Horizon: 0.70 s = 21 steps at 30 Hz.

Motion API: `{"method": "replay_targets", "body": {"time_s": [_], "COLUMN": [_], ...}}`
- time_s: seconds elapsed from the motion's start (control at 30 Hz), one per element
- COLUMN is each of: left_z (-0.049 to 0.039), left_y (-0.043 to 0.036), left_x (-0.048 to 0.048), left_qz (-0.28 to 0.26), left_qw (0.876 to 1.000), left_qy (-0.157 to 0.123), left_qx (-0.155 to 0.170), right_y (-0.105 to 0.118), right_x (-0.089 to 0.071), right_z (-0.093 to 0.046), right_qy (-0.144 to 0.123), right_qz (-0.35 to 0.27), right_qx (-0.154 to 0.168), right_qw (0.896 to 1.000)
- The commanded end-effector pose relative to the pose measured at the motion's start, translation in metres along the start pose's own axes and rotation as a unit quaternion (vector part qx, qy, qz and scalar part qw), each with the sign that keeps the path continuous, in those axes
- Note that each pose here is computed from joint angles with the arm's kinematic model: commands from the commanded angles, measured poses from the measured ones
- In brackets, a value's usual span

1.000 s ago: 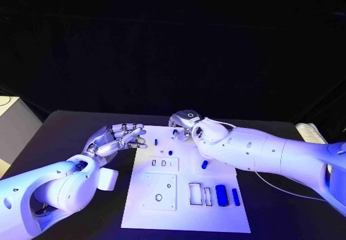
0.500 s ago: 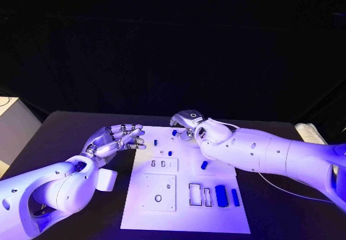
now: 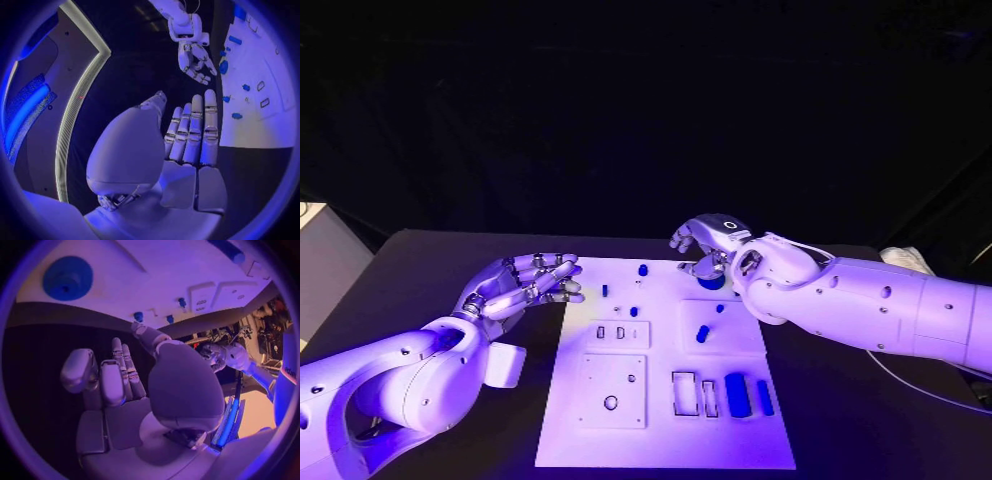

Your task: Assemble the parts on the task board

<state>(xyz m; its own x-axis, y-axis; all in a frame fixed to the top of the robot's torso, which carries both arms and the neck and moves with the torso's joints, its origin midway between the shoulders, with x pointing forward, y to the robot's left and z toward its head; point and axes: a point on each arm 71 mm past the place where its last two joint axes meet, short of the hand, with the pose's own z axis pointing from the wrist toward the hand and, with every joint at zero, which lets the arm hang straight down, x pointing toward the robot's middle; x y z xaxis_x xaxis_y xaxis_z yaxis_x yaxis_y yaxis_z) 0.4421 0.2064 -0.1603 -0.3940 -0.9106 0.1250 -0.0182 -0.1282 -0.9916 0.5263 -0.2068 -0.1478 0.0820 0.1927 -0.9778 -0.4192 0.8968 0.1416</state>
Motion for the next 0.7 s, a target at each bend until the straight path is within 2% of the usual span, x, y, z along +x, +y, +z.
{"method": "replay_targets", "body": {"time_s": [0.03,0.2,0.33,0.5,0.7], "left_z": [0.0001,0.0003,0.0008,0.0015,0.0022], "left_y": [-0.0016,-0.0015,-0.0012,-0.0008,-0.0004], "left_x": [0.0011,-0.0002,-0.0006,-0.0005,-0.001], "left_qz": [-0.003,-0.002,-0.002,-0.003,-0.002], "left_qw": [1.0,1.0,1.0,1.0,1.0], "left_qy": [0.01,0.009,0.009,0.01,0.01], "left_qx": [0.005,0.005,0.005,0.005,0.005], "right_y": [-0.015,-0.037,-0.051,-0.063,-0.066], "right_x": [-0.004,-0.008,-0.007,-0.002,0.006], "right_z": [-0.01,-0.024,-0.029,-0.03,-0.029], "right_qy": [0.017,0.043,0.066,0.092,0.104], "right_qz": [0.024,0.028,0.032,0.042,0.052], "right_qx": [0.048,0.081,0.105,0.133,0.147], "right_qw": [0.998,0.995,0.992,0.986,0.982]}}
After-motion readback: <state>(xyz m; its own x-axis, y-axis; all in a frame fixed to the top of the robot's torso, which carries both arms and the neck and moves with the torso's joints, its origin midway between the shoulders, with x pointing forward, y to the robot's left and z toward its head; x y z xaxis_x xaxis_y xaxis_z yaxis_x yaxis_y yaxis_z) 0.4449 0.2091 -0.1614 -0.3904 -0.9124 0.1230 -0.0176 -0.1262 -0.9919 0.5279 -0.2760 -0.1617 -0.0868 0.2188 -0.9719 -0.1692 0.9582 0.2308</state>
